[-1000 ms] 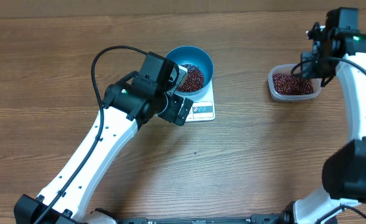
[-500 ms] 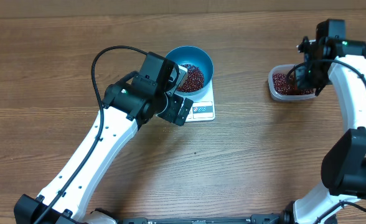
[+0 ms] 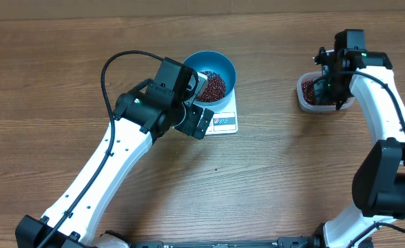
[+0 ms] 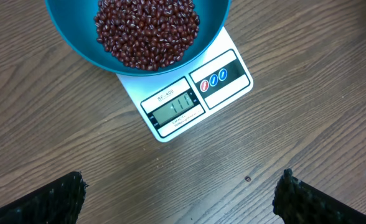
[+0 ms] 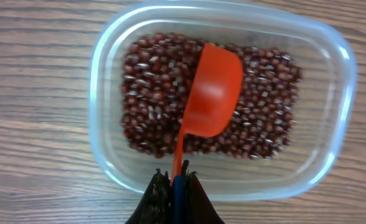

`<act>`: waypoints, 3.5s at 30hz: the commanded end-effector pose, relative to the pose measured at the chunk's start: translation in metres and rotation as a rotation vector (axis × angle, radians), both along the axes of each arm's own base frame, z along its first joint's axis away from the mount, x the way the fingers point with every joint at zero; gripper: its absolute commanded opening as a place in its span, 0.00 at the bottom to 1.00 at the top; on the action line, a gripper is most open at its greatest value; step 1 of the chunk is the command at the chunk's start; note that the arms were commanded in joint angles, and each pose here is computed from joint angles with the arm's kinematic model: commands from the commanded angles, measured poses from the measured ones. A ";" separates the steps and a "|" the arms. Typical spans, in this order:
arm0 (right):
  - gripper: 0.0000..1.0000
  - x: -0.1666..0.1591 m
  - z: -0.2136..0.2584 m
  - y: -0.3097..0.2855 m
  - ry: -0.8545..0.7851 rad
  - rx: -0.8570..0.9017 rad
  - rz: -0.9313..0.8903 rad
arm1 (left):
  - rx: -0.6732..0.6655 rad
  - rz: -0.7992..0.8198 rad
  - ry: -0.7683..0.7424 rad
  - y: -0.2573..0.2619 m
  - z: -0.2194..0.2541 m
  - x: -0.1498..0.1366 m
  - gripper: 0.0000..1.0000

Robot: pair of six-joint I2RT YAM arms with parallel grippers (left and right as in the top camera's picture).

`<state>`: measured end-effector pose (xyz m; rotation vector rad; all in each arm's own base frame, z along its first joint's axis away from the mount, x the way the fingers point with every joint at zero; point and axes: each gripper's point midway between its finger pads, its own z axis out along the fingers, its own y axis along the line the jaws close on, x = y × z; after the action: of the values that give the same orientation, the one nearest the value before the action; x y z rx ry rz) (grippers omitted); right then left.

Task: Scoop item into bowl and weigh 150g on scale
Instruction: 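Dip the scoop into the bean tub with the right gripper and fill it, then lift the filled scoop and carry it over the teal bowl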

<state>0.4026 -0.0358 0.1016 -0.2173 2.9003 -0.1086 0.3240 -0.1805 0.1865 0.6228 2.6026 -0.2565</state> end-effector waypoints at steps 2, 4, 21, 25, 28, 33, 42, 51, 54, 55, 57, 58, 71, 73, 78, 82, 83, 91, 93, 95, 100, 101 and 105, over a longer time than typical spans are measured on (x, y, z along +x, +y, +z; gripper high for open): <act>0.04 -0.002 -0.005 0.021 0.011 0.087 0.042 | -0.018 0.008 -0.016 0.001 0.007 -0.001 1.00; 0.04 -0.003 -0.004 0.024 0.017 0.104 0.044 | -0.018 0.008 -0.016 0.001 0.007 -0.001 1.00; 0.04 -0.006 0.001 0.029 0.021 0.188 0.053 | -0.018 0.008 -0.016 0.001 0.007 -0.001 0.99; 0.04 -0.005 0.004 0.024 0.005 0.271 0.046 | -0.018 0.008 -0.016 0.001 0.007 -0.001 1.00; 0.04 -0.005 0.007 0.015 -0.010 0.318 0.016 | -0.018 0.008 -0.016 0.001 0.007 -0.001 1.00; 0.04 -0.005 0.015 0.012 -0.049 0.448 0.034 | -0.018 0.008 -0.016 0.001 0.007 -0.001 1.00; 0.04 -0.010 0.018 -0.008 -0.072 0.514 -0.011 | -0.018 0.008 -0.016 0.001 0.007 -0.001 1.00; 0.04 -0.016 0.016 -0.022 -0.084 0.568 -0.062 | -0.018 0.008 -0.016 0.001 0.007 -0.001 1.00; 0.04 -0.016 0.019 -0.026 -0.100 0.599 -0.076 | -0.018 0.008 -0.016 0.001 0.007 -0.001 1.00; 0.04 -0.016 0.020 -0.029 -0.106 0.606 -0.084 | -0.018 0.008 -0.016 0.001 0.007 -0.001 1.00; 0.04 -0.018 0.022 -0.035 -0.117 0.624 -0.102 | -0.018 0.008 -0.016 0.001 0.007 -0.001 1.00; 0.04 -0.018 0.024 -0.037 -0.128 0.644 -0.100 | -0.018 0.008 -0.016 0.001 0.007 -0.001 1.00; 0.04 -0.032 0.053 -0.064 -0.268 0.852 -0.125 | -0.018 0.008 -0.016 0.001 0.007 -0.001 1.00; 0.04 -0.032 0.056 -0.064 -0.277 0.873 -0.130 | -0.018 0.008 -0.016 0.001 0.007 -0.001 1.00; 0.04 -0.030 0.065 -0.054 -0.293 0.932 -0.116 | -0.018 0.008 -0.016 0.001 0.007 -0.001 0.99; 0.04 -0.026 0.072 -0.037 -0.290 0.968 -0.075 | -0.018 0.008 -0.016 0.001 0.007 -0.001 1.00; 0.04 -0.024 0.074 -0.032 -0.287 0.974 -0.060 | -0.018 0.008 -0.016 0.001 0.007 -0.001 0.99; 0.04 0.000 0.111 0.043 -0.270 0.965 0.178 | -0.019 0.008 -0.016 0.001 0.007 -0.001 1.00; 0.04 0.005 0.123 0.068 -0.271 0.961 0.251 | -0.018 0.008 -0.016 0.001 0.007 -0.001 1.00; 0.04 0.008 0.134 0.090 -0.274 0.959 0.315 | -0.018 0.008 -0.016 0.001 0.007 -0.001 1.00; 0.04 0.017 0.150 0.147 -0.277 0.923 0.439 | -0.018 0.008 -0.016 0.001 0.007 -0.001 1.00; 0.04 0.020 0.147 0.156 -0.271 0.897 0.437 | -0.018 0.008 -0.016 0.001 0.007 -0.001 1.00; 0.04 0.022 0.137 0.189 -0.266 0.791 0.511 | -0.018 0.008 -0.016 0.001 0.007 -0.001 1.00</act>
<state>0.4199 0.1365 0.2394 -0.6732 2.2683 1.0830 0.3240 -0.1805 0.1865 0.6228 2.6026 -0.2565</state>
